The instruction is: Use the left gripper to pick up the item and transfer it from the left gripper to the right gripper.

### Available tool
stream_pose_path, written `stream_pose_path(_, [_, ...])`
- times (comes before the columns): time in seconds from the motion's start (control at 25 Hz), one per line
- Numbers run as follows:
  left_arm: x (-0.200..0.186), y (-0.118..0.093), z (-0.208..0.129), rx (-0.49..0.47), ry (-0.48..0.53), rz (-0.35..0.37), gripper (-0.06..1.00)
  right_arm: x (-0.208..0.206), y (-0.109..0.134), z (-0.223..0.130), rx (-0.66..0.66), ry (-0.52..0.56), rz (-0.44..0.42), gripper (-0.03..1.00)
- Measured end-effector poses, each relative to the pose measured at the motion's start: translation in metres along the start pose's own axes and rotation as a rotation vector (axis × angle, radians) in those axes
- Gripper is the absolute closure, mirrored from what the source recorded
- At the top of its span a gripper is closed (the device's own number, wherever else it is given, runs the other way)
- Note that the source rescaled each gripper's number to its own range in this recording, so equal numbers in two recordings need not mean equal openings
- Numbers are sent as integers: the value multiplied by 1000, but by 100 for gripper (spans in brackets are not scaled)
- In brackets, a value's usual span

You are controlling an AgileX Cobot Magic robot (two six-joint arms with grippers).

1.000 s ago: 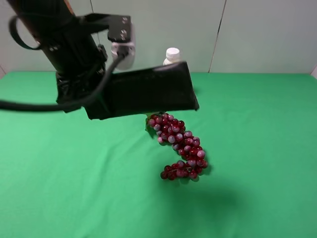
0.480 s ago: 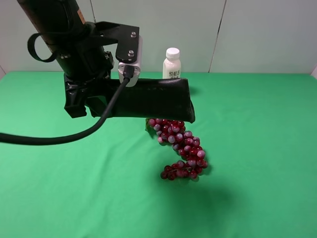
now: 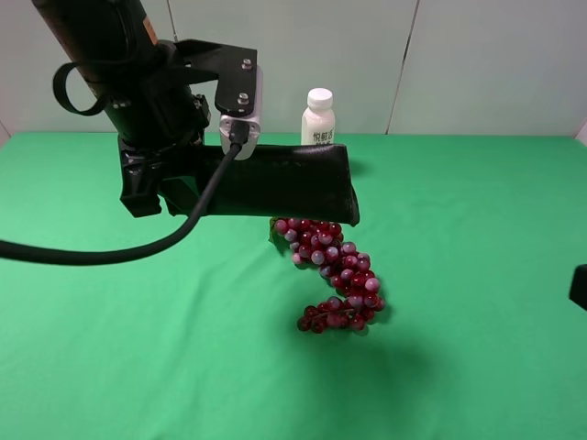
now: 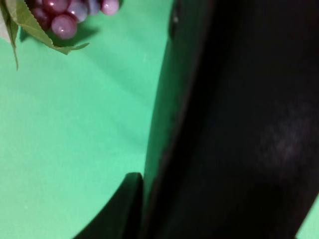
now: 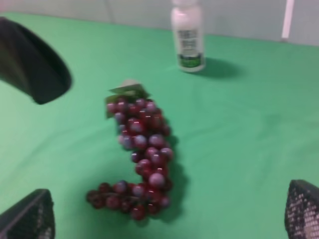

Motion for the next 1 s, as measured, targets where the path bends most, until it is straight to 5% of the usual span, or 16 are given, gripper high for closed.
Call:
stream_pose_path(0.6, [0,0,0,-1,2,3,93,68,15,26,-109,52,355,-3])
stream_pose_path(1.0, [0,1,0,-1,0,5,93,112,24,27,-134,69,464,-3])
Point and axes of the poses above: a point on each arm's last joint axis where the gripper is mounted, x pointing out along that axis toward the gripper, y along the wrist's bending axis when the last joint is at zero, z = x × y, the point moved 6 cm from there along x, pointing out along that axis toward the gripper, and after that the axes turned 8 degrees about -x, right-handed, at the moved point
